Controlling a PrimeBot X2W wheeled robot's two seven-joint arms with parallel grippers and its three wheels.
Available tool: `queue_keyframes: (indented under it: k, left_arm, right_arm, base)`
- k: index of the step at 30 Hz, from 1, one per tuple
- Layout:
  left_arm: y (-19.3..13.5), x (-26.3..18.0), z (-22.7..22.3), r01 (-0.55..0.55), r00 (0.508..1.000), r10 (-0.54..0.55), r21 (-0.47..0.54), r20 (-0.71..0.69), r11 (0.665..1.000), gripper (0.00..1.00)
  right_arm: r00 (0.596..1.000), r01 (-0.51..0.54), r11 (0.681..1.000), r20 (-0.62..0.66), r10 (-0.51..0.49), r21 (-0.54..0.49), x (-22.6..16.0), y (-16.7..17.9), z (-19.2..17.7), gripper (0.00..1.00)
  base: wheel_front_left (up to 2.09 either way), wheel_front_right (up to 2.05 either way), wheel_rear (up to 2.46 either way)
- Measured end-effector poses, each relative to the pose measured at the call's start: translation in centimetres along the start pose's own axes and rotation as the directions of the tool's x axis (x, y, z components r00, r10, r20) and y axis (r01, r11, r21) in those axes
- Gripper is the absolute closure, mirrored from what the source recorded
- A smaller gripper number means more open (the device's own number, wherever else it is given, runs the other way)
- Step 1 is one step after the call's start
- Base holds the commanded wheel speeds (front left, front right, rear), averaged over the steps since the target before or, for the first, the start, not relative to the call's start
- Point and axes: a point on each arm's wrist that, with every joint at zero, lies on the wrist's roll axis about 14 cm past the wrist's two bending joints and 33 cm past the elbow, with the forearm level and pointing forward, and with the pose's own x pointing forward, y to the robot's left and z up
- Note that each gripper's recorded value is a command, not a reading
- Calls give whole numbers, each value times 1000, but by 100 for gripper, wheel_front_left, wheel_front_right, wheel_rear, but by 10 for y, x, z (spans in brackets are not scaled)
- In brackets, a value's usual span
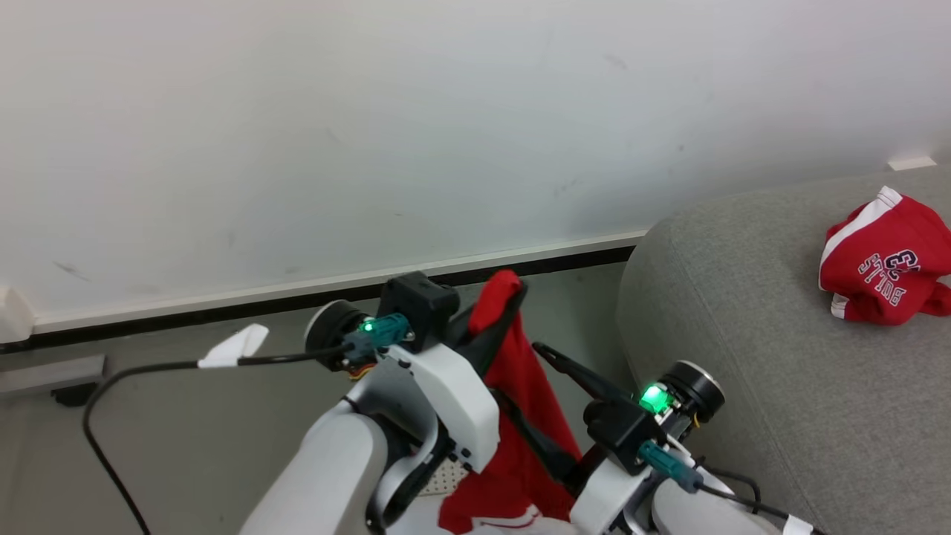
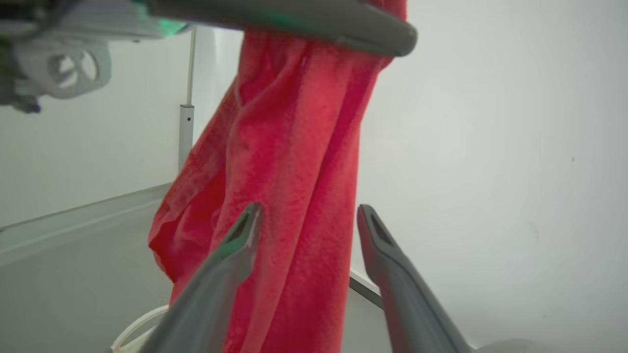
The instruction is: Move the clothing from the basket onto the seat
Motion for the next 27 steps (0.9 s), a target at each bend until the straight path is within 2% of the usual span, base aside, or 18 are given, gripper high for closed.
queue_keyframes:
  k: [5,6,7,8,11,14,16,17,18,27]
  left_arm:
    - [-13,-1,10,34,999,-34,-5,28,999,100]
    - [-14,-1,12,36,999,-36,-6,32,999,100]
    - [-15,-2,14,38,999,-37,-7,37,999,100]
    - [-15,-2,15,37,999,-37,-7,40,999,100]
    - [-13,-2,16,28,999,-28,-9,41,1000,100]
    - [-9,-2,13,15,999,-14,-14,34,1000,100]
    - [-8,-1,9,11,999,-11,-18,30,1000,53]
    - [-7,-2,7,7,1000,-6,-21,29,1000,7]
    - [-5,-3,4,-2,1000,3,-24,24,1000,0]
    - [4,-14,-39,-58,998,54,-98,-40,993,0]
  right_arm:
    - [997,-21,1000,-69,22,9,6,-1,-17,0]
    - [995,-30,999,-90,31,16,5,2,-24,47]
    - [993,-36,999,-109,40,34,4,6,-30,80]
    - [991,-43,998,-121,49,51,3,10,-34,100]
    - [990,-49,992,-128,64,117,3,17,-37,100]
    - [992,-39,990,-117,55,136,6,13,-32,100]
    - [993,-26,990,-109,42,140,8,8,-29,100]
    - [994,-17,990,-105,32,141,8,5,-28,100]
    - [995,-8,990,-102,22,142,8,1,-27,100]
    - [994,90,986,-76,-80,140,8,-34,-17,100]
  base:
    - [0,0,0]
    - [0,0,0]
    - [0,0,0]
    - [0,0,0]
    - [0,0,0]
    - [0,0,0]
    - [0,0,0]
    - [0,0,0]
    - [0,0,0]
    - [0,0,0]
